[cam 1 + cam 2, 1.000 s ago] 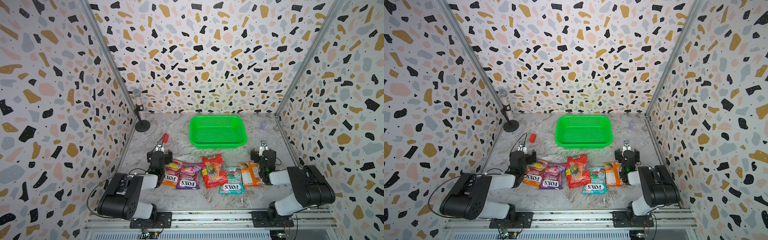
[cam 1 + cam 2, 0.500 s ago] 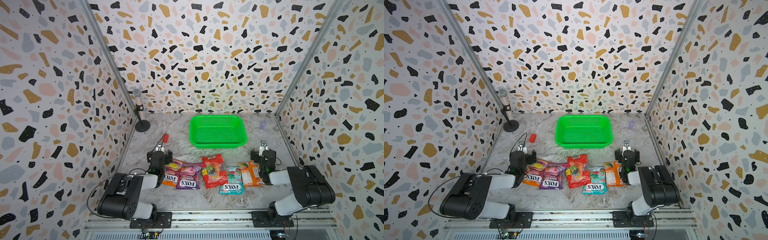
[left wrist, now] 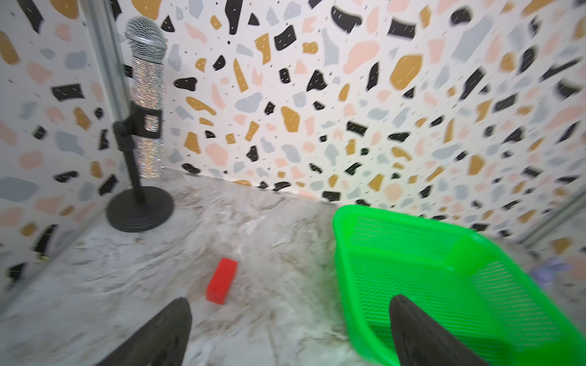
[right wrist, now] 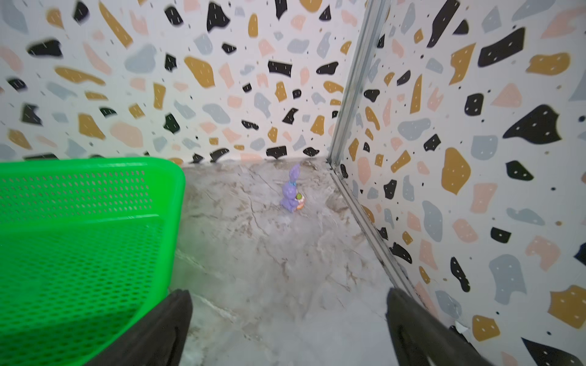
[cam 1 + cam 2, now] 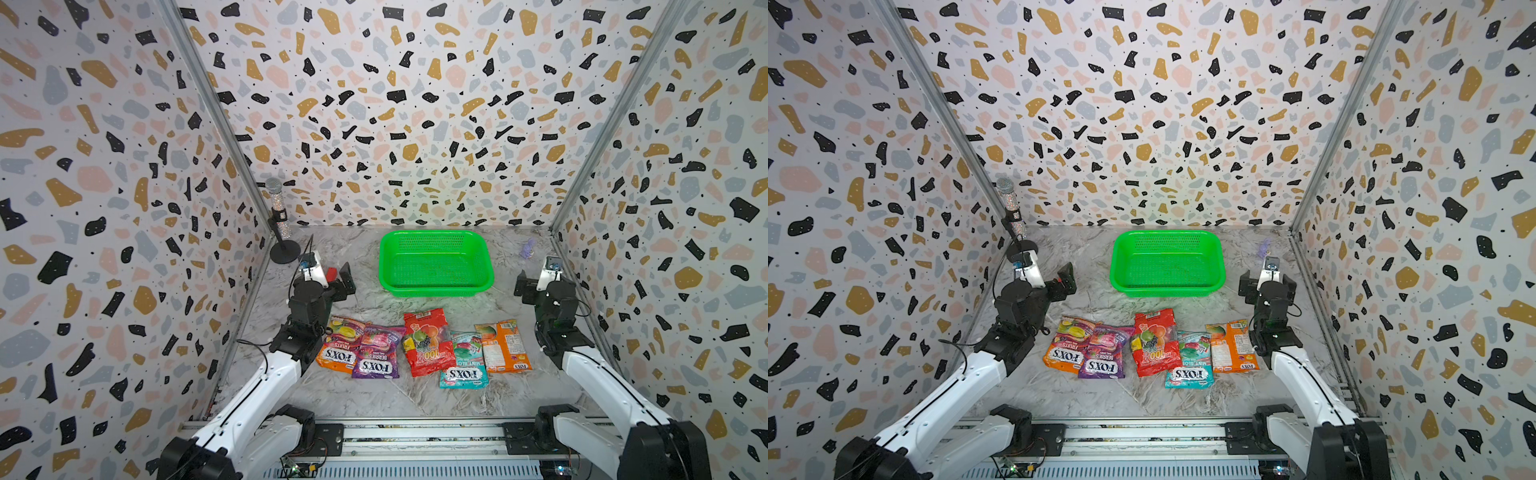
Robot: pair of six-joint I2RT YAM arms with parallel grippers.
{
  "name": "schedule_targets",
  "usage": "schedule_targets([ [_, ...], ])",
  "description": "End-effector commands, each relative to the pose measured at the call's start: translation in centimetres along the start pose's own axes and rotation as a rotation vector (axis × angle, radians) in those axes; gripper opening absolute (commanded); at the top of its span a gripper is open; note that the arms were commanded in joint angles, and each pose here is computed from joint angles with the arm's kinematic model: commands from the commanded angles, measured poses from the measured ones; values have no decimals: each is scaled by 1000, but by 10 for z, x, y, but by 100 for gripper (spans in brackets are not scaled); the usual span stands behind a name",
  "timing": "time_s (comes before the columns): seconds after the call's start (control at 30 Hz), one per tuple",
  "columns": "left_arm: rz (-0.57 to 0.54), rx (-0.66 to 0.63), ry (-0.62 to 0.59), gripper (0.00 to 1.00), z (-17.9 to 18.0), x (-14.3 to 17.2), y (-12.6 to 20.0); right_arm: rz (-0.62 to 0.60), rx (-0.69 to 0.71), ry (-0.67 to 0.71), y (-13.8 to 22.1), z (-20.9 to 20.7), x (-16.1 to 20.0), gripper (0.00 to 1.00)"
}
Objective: Put the candies in the basket
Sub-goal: Pick up the candy at the center of the board.
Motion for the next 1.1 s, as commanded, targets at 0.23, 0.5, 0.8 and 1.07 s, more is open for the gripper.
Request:
schedule_targets([
  [0.23,343,189,108,100,-37,57,-17,590,261,-285,29,-16,68,100],
  [0.5,230,-90,118,100,-11,37,15,497,-103,-361,47,0,51,99],
  [0.8,101,-371,370,100,34,66,34,582,-644,-453,61,40,50,89],
  [1.07,70,-619,474,100,50,78,31,700,-772,-257,86,85,64,87],
])
Point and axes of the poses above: each gripper's point midway between its finger pads, its own y axis back along the fingers, its own z axis along the line the jaws close on, x = y × z, the point moved 10 cm from there along y, back along the fingers, and after that the axes turned 7 degrees about y, right-handed, at the moved point
